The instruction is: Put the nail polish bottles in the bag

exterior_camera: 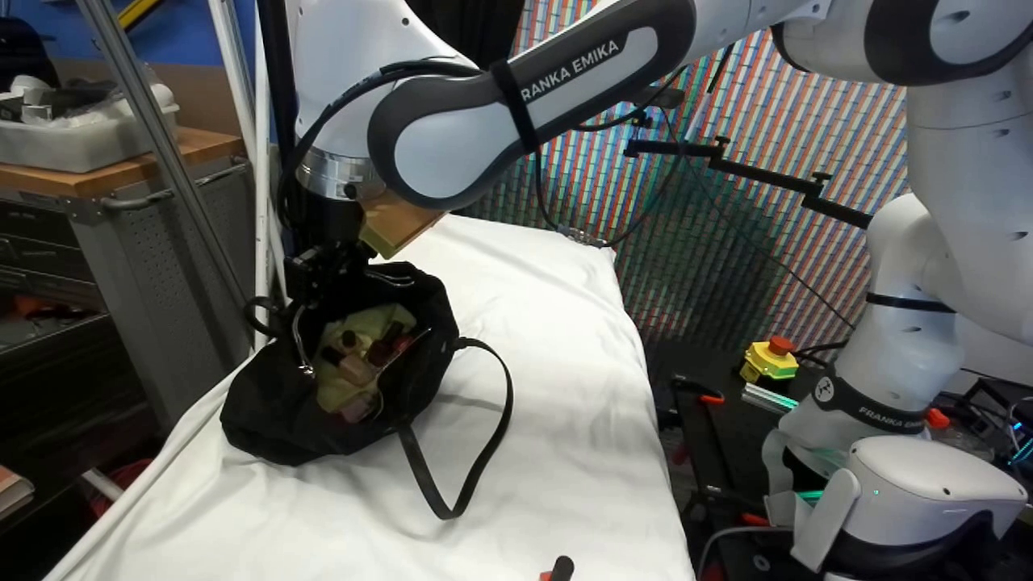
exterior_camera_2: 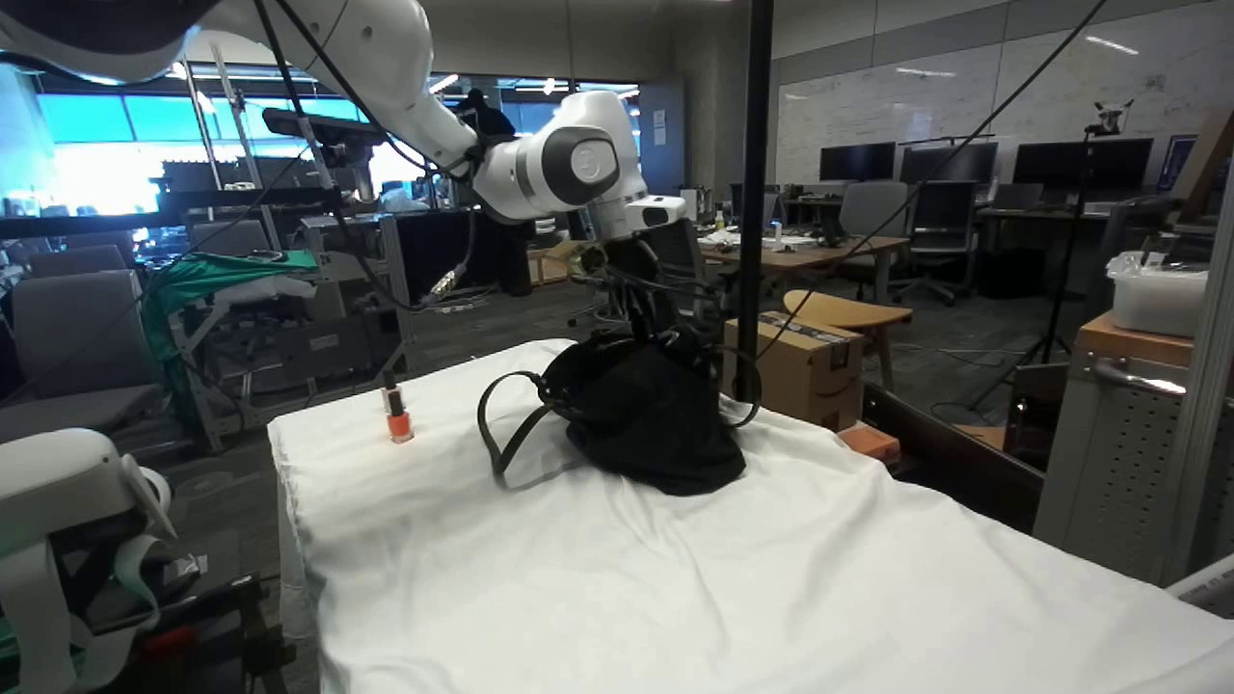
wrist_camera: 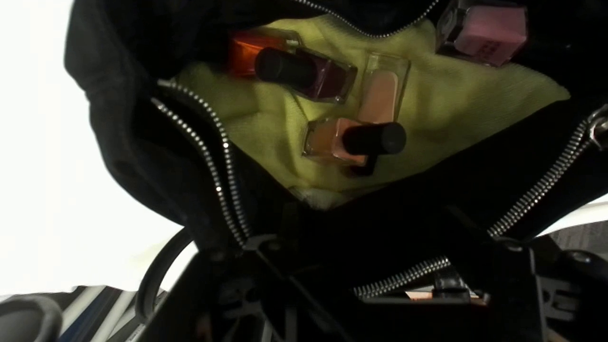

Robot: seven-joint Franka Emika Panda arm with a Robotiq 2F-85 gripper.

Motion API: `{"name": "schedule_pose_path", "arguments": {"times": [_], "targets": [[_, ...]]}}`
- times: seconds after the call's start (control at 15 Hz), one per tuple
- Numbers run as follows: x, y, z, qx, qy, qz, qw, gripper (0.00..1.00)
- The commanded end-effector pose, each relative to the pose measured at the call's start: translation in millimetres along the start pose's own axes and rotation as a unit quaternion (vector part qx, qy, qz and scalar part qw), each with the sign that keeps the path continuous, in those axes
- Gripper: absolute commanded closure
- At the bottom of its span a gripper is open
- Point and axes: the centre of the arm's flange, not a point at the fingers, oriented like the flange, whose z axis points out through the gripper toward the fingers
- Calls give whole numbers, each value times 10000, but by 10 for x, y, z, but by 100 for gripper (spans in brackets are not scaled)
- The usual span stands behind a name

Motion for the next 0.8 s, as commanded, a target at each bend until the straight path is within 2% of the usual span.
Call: {"name": "schedule_pose_path", "arguments": {"times": [0.0,0.2,0.73], "targets": [[-59,6,-124,124,12,48,9999,0],[-266,-13,-223,335,-218,-43,9992,0],[-1410,-202,-346,383,-463,-367,9975,0]]}}
